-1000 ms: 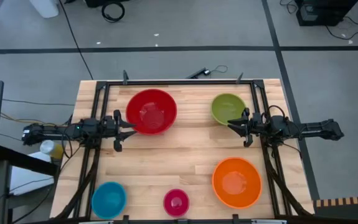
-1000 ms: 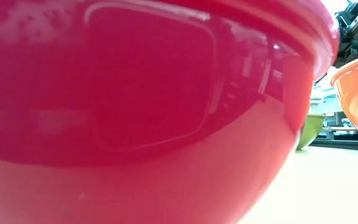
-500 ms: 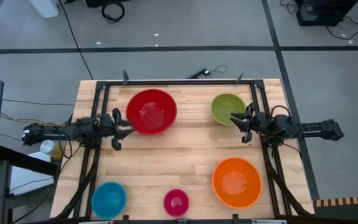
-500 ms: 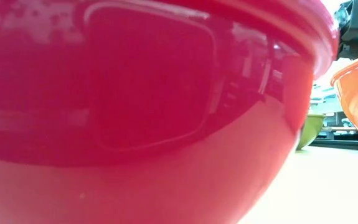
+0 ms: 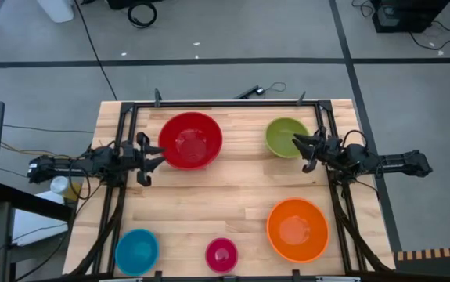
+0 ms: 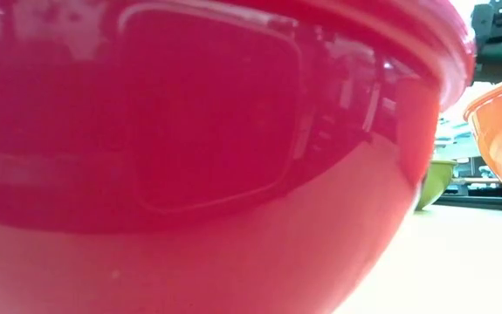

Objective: Nest bowls inside each other
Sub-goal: Move the red bowl to the center of the table

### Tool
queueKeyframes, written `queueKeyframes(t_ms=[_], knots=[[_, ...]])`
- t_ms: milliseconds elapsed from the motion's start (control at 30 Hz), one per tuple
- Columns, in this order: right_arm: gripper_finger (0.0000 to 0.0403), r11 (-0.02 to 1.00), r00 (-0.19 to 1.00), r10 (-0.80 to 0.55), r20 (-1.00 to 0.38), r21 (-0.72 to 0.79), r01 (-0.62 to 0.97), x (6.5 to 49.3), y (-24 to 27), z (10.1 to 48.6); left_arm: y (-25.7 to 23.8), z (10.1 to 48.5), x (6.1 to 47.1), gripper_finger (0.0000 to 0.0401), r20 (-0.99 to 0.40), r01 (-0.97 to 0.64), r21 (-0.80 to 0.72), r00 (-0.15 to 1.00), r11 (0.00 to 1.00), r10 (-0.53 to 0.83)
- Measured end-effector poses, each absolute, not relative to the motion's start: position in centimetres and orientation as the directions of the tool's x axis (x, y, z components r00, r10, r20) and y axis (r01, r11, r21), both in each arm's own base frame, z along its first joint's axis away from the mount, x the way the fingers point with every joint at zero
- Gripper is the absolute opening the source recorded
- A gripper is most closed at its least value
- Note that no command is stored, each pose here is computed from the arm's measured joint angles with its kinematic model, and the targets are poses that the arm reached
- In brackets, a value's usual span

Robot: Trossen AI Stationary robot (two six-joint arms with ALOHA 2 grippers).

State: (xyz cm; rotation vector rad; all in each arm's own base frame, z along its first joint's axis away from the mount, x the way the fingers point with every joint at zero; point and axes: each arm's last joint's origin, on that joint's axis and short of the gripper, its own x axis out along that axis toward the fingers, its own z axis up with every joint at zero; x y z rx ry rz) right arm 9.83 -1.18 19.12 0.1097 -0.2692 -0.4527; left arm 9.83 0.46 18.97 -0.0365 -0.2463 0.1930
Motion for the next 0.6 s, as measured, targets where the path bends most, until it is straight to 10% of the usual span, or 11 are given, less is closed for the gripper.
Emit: queueKeyframes(t_ms=[267, 600], knots=[[0.0106, 0.520, 0.482, -0.854, 0.198, 0.274, 0.809, 8.9, -3.0, 21.7, 1.9, 18.5, 10.1, 0.0142, 0.164, -0.521, -0.087, 0.833, 0.849, 0.528], [0.0108, 0.535, 0.542, -0.840, 0.020, 0.191, 0.823, 15.0, -6.3, 26.2, 4.0, 20.7, 12.1, 0.0142, 0.036, -0.619, -0.060, 0.783, 0.783, 0.621]])
